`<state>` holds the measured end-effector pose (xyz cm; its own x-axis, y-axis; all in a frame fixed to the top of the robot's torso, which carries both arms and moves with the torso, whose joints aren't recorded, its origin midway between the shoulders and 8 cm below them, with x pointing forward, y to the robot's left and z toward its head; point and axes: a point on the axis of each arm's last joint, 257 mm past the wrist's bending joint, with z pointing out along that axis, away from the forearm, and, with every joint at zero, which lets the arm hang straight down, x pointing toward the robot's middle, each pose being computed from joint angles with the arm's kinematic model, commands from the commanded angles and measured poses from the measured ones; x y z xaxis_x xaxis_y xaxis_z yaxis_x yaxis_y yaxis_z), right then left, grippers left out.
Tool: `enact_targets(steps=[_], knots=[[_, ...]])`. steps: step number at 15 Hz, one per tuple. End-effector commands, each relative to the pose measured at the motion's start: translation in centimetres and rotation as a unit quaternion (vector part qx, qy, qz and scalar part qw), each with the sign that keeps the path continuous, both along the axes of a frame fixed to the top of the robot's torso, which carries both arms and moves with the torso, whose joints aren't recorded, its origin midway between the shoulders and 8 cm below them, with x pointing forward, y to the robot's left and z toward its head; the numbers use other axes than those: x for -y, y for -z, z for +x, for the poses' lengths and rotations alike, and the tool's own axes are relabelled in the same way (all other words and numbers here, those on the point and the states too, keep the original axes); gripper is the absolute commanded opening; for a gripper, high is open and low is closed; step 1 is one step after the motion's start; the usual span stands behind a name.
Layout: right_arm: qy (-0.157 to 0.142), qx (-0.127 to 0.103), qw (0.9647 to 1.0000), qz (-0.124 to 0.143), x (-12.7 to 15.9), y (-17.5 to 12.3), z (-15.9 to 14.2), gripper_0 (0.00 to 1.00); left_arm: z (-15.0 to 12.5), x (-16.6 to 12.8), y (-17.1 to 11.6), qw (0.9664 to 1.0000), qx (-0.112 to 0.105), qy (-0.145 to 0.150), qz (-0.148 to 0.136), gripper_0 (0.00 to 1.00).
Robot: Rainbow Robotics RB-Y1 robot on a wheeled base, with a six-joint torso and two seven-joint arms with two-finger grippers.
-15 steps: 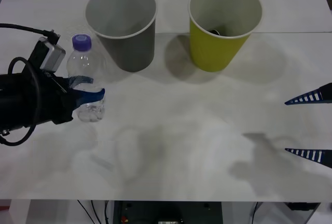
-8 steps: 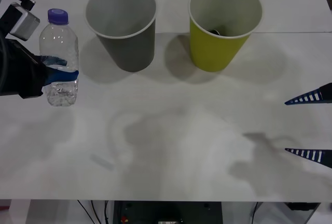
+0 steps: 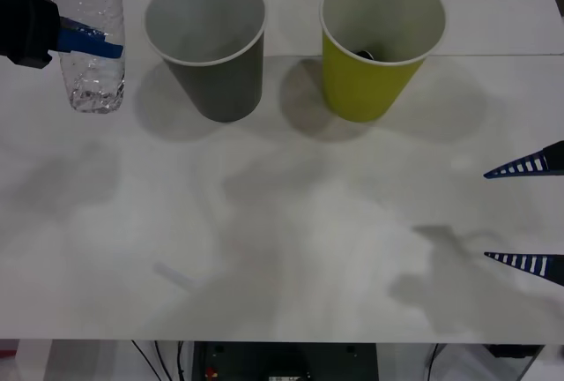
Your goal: Put the can into the green bin and the plastic bottle into the gray bin
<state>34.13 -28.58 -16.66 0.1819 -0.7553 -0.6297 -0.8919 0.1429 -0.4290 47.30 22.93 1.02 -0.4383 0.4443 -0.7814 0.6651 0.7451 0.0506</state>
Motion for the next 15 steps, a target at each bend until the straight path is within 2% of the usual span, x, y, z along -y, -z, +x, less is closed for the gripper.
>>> enact_targets(steps=[1, 3, 5, 6, 10, 15], knots=[[0.0, 0.0, 1.0, 0.0, 0.0, 0.0, 0.0, 1.0, 2.5, 0.9, -2.6, 0.9999, -0.006, 0.0, -0.015, 0.0], [0.0, 0.0, 1.0, 0.0, 0.0, 0.0, 0.0, 1.0, 3.9, 2.1, -3.8, 0.9999, -0.01, 0.003, -0.008, 0.0], [0.0, 0.0, 1.0, 0.0, 0.0, 0.0, 0.0, 1.0, 5.4, 3.1, -5.0, 0.9997, -0.018, 0.002, -0.018, 0.0], [0.0, 0.0, 1.0, 0.0, 0.0, 0.0, 0.0, 1.0, 6.3, 3.8, -5.7, 0.9992, -0.023, -0.001, -0.034, 0.0], [0.0, 0.0, 1.0, 0.0, 0.0, 0.0, 0.0, 1.0, 8.9, 6.2, -6.6, 0.999, -0.015, -0.011, -0.041, 0.0], [0.0, 0.0, 1.0, 0.0, 0.0, 0.0, 0.0, 1.0, 10.8, 8.7, -5.2, 0.9993, -0.002, -0.024, -0.027, 0.0]])
